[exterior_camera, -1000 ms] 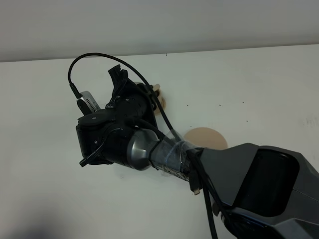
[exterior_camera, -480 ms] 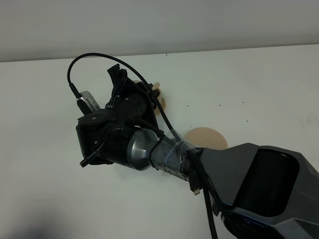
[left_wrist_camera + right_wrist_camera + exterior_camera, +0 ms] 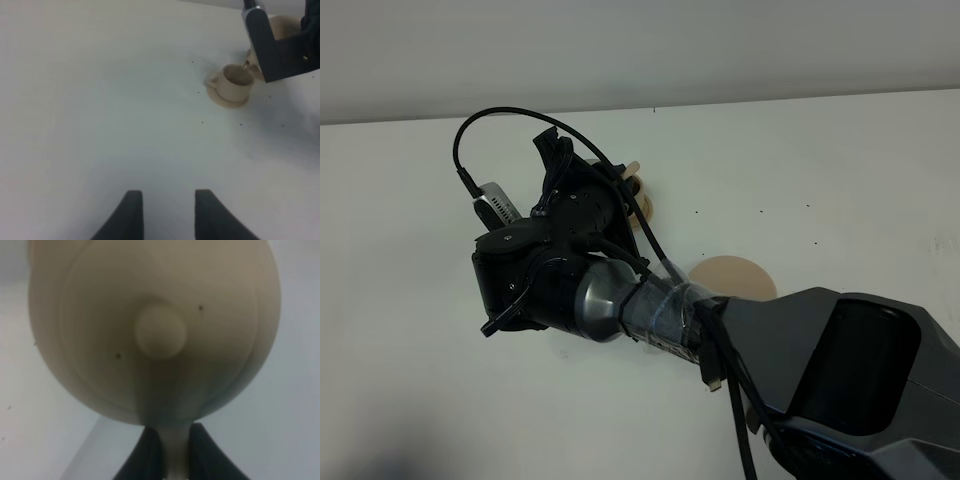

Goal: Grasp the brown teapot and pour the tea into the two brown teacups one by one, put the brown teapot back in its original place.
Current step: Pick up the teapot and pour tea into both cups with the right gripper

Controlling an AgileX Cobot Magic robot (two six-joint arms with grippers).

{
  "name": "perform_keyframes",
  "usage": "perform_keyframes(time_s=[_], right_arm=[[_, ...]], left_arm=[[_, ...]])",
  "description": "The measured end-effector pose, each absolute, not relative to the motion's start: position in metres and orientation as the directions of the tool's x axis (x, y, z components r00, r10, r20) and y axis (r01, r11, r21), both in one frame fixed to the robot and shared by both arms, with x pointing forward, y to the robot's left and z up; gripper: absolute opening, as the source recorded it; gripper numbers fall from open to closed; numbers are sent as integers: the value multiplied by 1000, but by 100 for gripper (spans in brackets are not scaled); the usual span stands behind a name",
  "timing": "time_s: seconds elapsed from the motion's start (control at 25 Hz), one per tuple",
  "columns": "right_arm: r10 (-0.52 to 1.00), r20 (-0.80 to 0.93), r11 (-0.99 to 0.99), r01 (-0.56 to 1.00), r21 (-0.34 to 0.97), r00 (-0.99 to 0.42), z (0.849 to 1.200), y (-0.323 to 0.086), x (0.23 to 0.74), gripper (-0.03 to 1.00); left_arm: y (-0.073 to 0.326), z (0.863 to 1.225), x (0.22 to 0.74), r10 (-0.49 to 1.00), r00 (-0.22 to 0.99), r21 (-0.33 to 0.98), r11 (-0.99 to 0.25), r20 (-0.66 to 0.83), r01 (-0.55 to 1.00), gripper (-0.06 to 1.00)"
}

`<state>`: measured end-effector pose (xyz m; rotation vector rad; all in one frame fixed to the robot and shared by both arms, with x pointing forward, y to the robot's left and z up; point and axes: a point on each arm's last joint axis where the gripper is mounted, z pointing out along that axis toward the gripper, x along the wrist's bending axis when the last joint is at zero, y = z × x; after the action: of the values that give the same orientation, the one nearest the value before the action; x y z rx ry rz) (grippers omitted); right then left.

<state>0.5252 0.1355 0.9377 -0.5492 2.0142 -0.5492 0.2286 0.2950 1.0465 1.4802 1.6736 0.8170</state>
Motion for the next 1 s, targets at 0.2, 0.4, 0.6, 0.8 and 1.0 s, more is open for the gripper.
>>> perform_keyframes(time_s=[0.2,0.4,0.6,0.8,1.0], right_arm=[[-594,-672,790,-160,-592,-443,939,136,525,11],[-601,-668,785,-165,-598,-440,939,137,524,11],[-605,-667,782,-168,-600,-434,939,138,522,11],[-608,-666,780,-171,-602,-432,939,138,522,11],[-610,-664,778,-171,-604,-432,939,138,522,11]], left_arm=[[295,1047,229,991,-56,846,130,-118,517,28],[295,1047,229,991,-56,846,130,-118,517,28],[295,1047,229,991,-56,846,130,-118,517,28],[295,1047,229,991,-56,846,130,-118,517,28],[295,1047,229,991,-56,846,130,-118,517,28]])
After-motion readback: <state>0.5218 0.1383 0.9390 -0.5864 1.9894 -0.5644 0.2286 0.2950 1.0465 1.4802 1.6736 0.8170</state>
